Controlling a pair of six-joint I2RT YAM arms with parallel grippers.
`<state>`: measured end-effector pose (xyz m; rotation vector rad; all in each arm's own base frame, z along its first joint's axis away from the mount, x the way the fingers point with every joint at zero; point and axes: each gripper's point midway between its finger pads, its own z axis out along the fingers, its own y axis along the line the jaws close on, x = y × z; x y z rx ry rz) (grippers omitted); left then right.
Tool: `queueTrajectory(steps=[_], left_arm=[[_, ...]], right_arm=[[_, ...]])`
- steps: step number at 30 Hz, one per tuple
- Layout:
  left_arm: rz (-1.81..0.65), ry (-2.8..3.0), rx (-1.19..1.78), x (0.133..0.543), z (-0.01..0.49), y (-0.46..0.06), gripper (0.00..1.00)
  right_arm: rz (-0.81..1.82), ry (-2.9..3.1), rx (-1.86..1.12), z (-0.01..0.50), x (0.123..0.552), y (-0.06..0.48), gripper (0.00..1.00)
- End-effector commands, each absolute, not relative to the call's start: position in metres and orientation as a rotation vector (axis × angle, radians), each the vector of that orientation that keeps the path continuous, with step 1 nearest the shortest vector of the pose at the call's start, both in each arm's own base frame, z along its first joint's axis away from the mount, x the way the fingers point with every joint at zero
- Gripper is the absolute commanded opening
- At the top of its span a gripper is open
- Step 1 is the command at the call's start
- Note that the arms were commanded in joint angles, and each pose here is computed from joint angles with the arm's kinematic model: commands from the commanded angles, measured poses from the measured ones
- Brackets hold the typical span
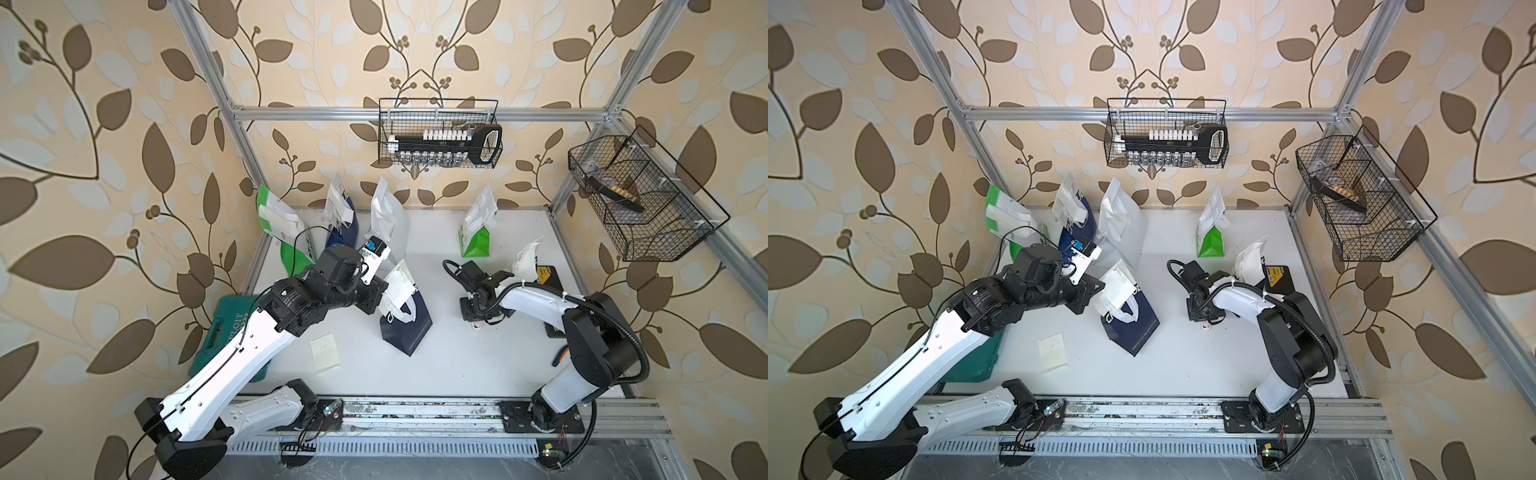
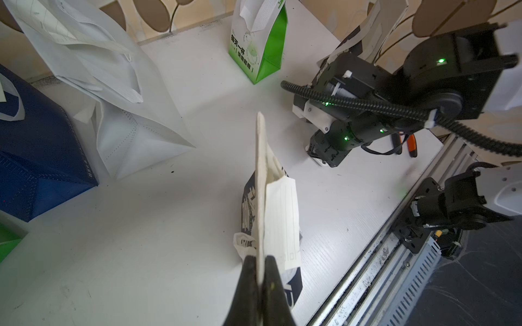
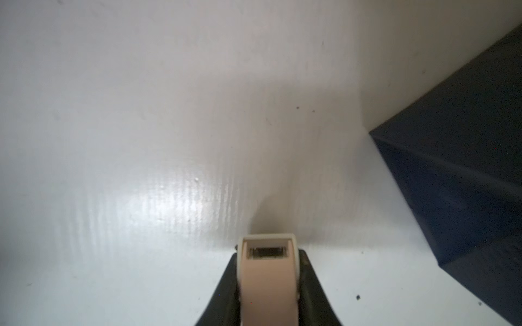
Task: Staple the receipts to the bags
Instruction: Pick up the stapler from the center of the board.
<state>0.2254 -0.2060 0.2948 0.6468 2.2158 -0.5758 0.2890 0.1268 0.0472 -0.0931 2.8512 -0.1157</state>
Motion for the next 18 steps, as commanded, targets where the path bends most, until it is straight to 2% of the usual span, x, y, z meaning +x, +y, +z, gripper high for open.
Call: queueTrajectory(steps=[1,7,10,15,18], left_arm=[[-0.608,2.18,0.59,0.23,0.305,-0.207,0.0],[-0.63,2.185,0.49,0.236,0.305,-0.206,0.0],[-0.664,2.178,0.454,0.236,0.309,-0.208,0.0],[-0.673,2.177,0.393,0.238,0.312,-0.205,0.0],[-0.686,2.185,0.359,0.238,0.314,-0.204,0.0]], right_arm=[[0.053,2.579,-0.152,0.143,0.314,0.165,0.0],[0.43,2.14,-0.197,0.301,0.305,0.233,0.0],[0.564,1.989,-0.228,0.352,0.291,0.264,0.0],[0.909,1.831,-0.153,0.393,0.283,0.303,0.0],[0.971,1.782,-0.141,0.4,0.279,0.323,0.0]])
